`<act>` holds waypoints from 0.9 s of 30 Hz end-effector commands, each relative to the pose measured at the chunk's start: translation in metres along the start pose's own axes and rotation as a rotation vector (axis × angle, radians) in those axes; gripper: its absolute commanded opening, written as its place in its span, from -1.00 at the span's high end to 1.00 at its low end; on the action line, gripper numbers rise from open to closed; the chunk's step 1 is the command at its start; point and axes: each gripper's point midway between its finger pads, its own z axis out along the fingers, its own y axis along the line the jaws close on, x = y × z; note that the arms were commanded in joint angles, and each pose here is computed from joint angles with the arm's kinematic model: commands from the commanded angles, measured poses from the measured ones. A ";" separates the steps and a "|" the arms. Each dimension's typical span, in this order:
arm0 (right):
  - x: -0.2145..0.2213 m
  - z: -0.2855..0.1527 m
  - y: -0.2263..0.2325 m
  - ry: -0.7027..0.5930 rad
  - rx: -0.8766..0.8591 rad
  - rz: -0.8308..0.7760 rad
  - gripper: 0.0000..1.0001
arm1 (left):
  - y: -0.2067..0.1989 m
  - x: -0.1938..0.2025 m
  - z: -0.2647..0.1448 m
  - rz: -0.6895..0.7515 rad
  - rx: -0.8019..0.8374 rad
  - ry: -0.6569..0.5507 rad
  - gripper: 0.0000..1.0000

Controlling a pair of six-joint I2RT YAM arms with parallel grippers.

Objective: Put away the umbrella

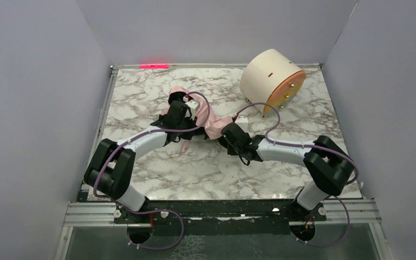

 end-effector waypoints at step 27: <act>-0.005 0.066 0.092 0.067 -0.247 -0.132 0.99 | -0.054 -0.010 0.000 0.072 0.256 -0.057 1.00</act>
